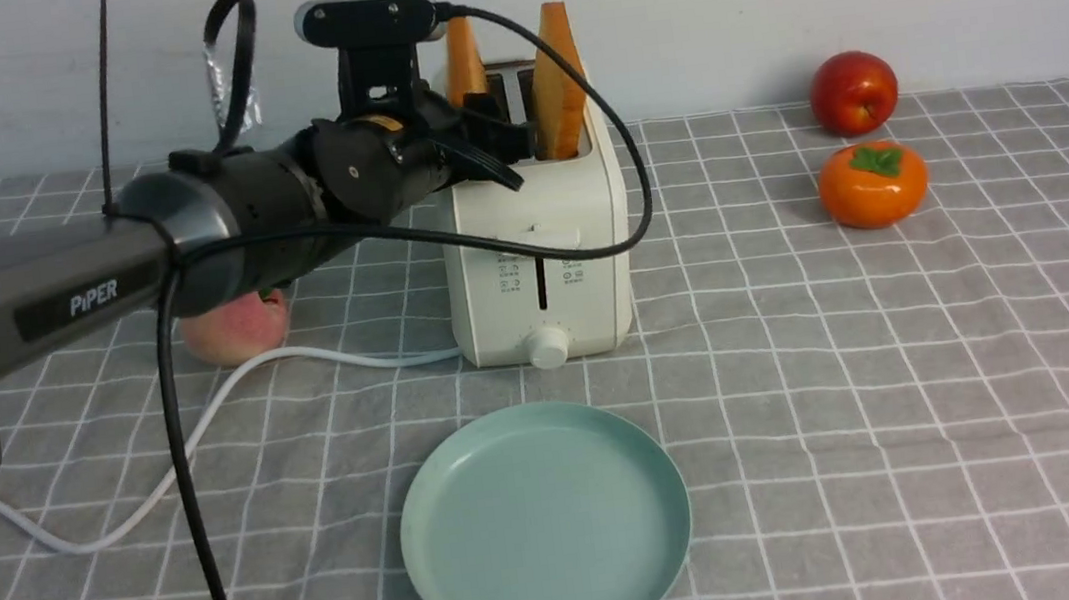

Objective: Take toasted bread from bread machine on grey coffee table place on plate.
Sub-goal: 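Reach for a toast slice standing in the toaster with the left gripper, then place the slice of bread on the plate with the left gripper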

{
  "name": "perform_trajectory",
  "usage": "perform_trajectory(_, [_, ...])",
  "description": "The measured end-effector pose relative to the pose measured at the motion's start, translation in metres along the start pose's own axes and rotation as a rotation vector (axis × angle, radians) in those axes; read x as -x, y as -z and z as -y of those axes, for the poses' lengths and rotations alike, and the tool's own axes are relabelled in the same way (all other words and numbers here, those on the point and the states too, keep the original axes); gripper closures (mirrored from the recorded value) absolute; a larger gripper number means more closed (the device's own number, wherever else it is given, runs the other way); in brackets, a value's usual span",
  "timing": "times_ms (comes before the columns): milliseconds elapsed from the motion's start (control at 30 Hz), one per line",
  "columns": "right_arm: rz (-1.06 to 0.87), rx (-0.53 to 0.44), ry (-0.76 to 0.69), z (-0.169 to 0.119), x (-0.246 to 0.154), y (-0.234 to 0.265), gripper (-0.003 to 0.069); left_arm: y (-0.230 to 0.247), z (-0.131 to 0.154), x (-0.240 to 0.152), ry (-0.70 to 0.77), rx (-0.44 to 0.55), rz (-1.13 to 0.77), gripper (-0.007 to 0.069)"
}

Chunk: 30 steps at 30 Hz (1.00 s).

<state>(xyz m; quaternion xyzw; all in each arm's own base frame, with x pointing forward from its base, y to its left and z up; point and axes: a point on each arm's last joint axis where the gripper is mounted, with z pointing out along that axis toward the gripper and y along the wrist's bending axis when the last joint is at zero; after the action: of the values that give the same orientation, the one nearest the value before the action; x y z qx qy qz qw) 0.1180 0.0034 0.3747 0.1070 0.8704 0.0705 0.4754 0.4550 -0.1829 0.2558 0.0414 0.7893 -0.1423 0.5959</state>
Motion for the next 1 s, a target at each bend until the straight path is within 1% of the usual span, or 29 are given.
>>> perform_trajectory(67, [-0.004,-0.001,0.000,0.000,0.000,0.000,0.0643,0.001,0.001,0.002,0.000,-0.002,0.006,0.0500])
perform_trajectory(100, [-0.005,-0.002,0.000,0.000,0.000,0.000,0.0643,0.002,0.003,0.004,-0.001,-0.008,0.007,0.0543])
perform_trajectory(133, [-0.005,-0.002,0.000,0.000,0.000,0.000,0.0643,0.004,0.005,0.006,-0.001,-0.017,0.003,0.0557])
perform_trajectory(200, [-0.008,-0.002,0.000,0.000,-0.001,0.000,0.0640,0.011,0.008,0.014,-0.006,-0.032,0.006,0.0545])
perform_trajectory(300, [-0.010,-0.003,0.001,0.000,-0.001,0.000,0.0638,0.029,0.012,0.038,-0.039,-0.061,0.036,0.0535])
perform_trajectory(333, [-0.010,-0.003,0.001,0.000,-0.001,0.000,0.0636,0.051,0.016,0.065,-0.046,-0.085,0.081,0.0535])
perform_trajectory(433, [-0.010,-0.003,0.001,0.000,-0.001,0.000,0.0633,0.095,0.025,0.105,-0.047,-0.155,0.113,0.0535])
perform_trajectory(500, [-0.009,-0.003,0.001,0.000,-0.001,0.000,0.0631,0.130,0.031,0.126,-0.047,-0.228,0.082,0.0535])
perform_trajectory(567, [-0.009,-0.003,0.001,0.000,-0.001,0.000,0.0629,0.158,0.035,0.136,-0.044,-0.298,0.011,0.0535])
perform_trajectory(600, [-0.009,-0.003,0.001,0.000,-0.001,0.000,0.0629,0.163,0.036,0.136,-0.040,-0.315,-0.013,0.0535])
perform_trajectory(633, [-0.008,-0.002,0.001,0.000,-0.001,0.000,0.0626,0.179,0.037,0.134,-0.019,-0.368,-0.124,0.0535])
perform_trajectory(667, [-0.008,-0.002,0.001,0.000,-0.001,0.000,0.0626,0.185,0.036,0.130,0.004,-0.392,-0.204,0.0535])
perform_trajectory(700, [-0.008,-0.002,0.001,0.000,-0.001,0.000,0.0625,0.187,0.036,0.124,0.016,-0.408,-0.266,0.0535])
perform_trajectory(733, [-0.008,-0.002,0.001,0.000,-0.001,0.000,0.0626,0.188,0.036,0.122,0.019,-0.409,-0.283,0.0535])
perform_trajectory(767, [-0.009,-0.003,0.001,0.000,-0.001,0.000,0.0624,0.188,0.034,0.105,0.037,-0.423,-0.391,0.0535])
perform_trajectory(800, [-0.009,-0.003,0.001,0.000,-0.001,0.000,0.0624,0.186,0.033,0.098,0.043,-0.423,-0.422,0.0535])
perform_trajectory(867, [-0.010,-0.003,0.001,0.000,-0.001,0.000,0.0621,0.178,0.028,0.061,0.086,-0.416,-0.546,0.0535])
perform_trajectory(933, [-0.010,-0.003,0.003,0.000,-0.001,0.000,0.0618,0.170,0.022,0.028,0.129,-0.395,-0.605,0.0535])
perform_trajectory(967, [-0.010,-0.003,0.007,0.000,-0.001,0.000,0.0618,0.164,0.018,0.014,0.151,-0.376,-0.604,0.0535])
perform_trajectory(1000, [-0.010,-0.003,0.008,0.000,-0.001,0.000,0.0618,0.164,0.019,0.014,0.153,-0.380,-0.602,0.0535])
